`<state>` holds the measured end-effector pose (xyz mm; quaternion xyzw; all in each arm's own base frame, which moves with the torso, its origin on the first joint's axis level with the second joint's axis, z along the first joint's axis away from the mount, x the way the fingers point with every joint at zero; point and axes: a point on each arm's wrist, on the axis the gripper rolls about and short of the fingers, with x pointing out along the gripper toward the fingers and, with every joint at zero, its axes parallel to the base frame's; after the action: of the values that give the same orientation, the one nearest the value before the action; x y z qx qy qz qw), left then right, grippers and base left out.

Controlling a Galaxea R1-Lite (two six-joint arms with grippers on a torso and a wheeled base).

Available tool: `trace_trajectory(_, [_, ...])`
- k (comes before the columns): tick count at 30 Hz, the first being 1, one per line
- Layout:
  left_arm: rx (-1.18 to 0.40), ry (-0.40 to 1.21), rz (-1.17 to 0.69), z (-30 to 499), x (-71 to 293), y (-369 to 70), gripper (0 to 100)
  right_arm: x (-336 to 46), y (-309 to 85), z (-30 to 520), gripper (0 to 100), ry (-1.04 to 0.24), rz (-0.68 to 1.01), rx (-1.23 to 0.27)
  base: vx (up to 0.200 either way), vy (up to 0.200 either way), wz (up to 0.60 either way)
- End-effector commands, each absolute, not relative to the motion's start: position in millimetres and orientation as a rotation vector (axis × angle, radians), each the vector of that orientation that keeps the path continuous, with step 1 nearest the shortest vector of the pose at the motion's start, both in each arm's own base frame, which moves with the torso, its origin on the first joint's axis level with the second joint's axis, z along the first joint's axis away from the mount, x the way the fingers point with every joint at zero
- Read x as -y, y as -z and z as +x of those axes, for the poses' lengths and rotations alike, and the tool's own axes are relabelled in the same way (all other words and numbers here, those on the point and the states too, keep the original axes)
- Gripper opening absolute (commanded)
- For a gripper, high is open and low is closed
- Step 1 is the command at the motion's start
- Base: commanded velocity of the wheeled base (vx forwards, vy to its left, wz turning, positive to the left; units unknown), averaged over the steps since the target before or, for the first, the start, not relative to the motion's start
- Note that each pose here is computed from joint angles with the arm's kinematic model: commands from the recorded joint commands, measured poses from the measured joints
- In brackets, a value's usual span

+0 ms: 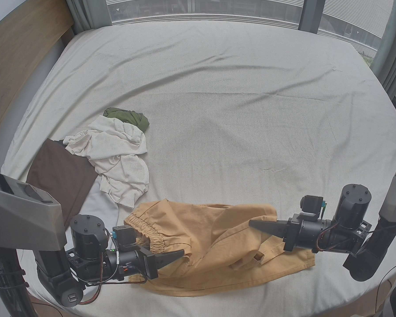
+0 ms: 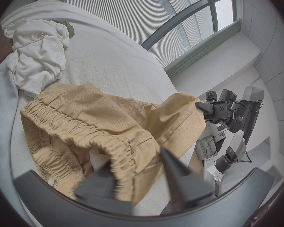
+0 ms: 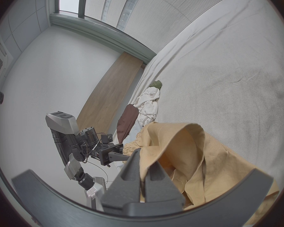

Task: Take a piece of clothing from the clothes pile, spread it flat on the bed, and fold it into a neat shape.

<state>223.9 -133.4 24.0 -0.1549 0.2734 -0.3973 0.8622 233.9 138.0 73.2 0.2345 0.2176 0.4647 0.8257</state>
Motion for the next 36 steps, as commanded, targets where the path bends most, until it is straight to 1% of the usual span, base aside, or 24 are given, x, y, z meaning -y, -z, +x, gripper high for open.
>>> trace_trajectory(1, [-0.574, 0.833, -0.325, 224, 134, -23, 0, -138, -72, 234, 0, -0.985, 0.499, -0.466, 0.000, 0.000, 0.00])
trace_trajectory(8, [-0.559, 0.837, -0.326, 224, 134, -27, 0, -137, -74, 235, 0, -0.985, 0.499, -0.457, 0.000, 0.000, 0.00])
trace_trajectory(16, [-0.395, 0.874, -0.341, 225, 134, -65, 0, -127, -91, 234, 0, -0.974, 0.500, -0.382, 0.000, 0.000, 0.00])
trace_trajectory(18, [-0.378, 0.877, -0.349, 226, 134, -70, 0, -125, -95, 234, 0, -0.973, 0.500, -0.368, 0.000, 0.000, 0.00])
trace_trajectory(19, [-0.351, 0.883, -0.356, 228, 135, -76, 0, -121, -101, 234, 0, -0.967, 0.502, -0.339, 0.000, 0.000, 0.00])
trace_trajectory(26, [-0.289, 0.898, -0.358, 226, 134, -91, 0, -108, -123, 232, 0, -0.961, 0.518, -0.257, 0.000, 0.000, 0.00])
trace_trajectory(36, [-0.208, 0.911, -0.370, 228, 135, -109, 0, -93, -136, 233, 0, -0.943, 0.515, -0.192, 0.000, 0.000, 0.00])
